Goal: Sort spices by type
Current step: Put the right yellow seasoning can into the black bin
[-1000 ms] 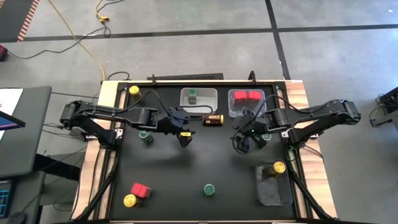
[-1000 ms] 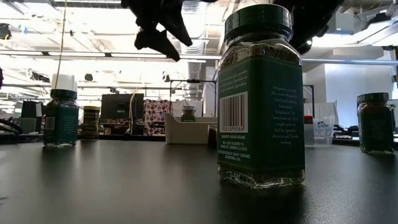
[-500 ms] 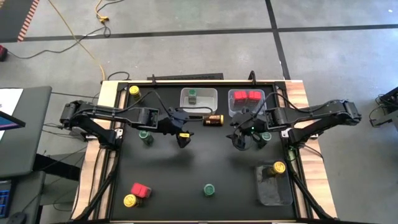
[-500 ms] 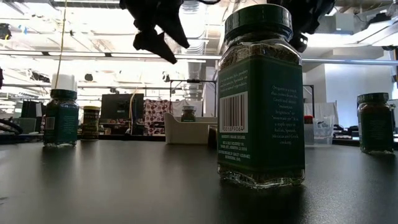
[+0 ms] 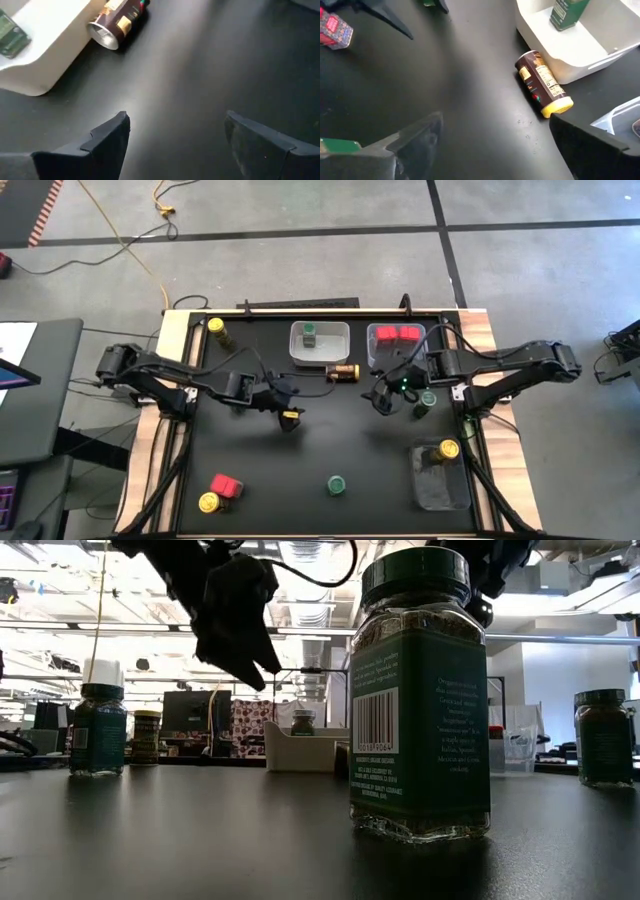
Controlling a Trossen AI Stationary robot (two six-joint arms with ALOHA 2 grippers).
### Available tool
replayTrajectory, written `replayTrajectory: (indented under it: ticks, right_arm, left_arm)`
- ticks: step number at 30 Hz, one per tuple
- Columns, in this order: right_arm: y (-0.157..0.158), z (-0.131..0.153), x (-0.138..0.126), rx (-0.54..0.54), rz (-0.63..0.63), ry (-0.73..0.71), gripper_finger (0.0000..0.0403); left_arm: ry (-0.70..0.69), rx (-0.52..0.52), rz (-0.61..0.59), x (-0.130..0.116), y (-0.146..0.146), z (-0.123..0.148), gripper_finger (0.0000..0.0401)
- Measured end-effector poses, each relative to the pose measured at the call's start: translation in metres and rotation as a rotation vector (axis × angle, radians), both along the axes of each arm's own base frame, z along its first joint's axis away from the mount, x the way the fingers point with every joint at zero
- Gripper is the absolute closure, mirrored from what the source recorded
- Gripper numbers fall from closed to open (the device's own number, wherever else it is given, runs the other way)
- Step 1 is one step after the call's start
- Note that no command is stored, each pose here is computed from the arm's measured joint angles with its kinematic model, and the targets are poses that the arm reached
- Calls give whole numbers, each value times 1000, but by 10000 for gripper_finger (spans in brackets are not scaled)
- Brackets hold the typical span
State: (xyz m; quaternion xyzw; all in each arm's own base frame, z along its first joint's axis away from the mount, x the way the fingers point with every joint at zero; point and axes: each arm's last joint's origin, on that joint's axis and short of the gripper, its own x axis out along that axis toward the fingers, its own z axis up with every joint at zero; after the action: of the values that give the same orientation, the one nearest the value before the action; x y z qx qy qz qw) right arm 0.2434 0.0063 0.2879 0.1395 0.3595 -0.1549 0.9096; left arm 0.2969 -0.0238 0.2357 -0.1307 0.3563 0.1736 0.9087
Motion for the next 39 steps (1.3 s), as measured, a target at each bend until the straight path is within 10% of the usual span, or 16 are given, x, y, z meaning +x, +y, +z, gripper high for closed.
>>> replayTrajectory:
  ticks: [25, 39]
  right_arm:
    - [-46, -75, 76, -185, 166, 347, 14]
    - [-80, -106, 99, -184, 148, 475, 18]
  left_arm:
    - [-335, 161, -87, -95, 16, 38, 92]
    - [-262, 184, -106, -109, 17, 37, 92]
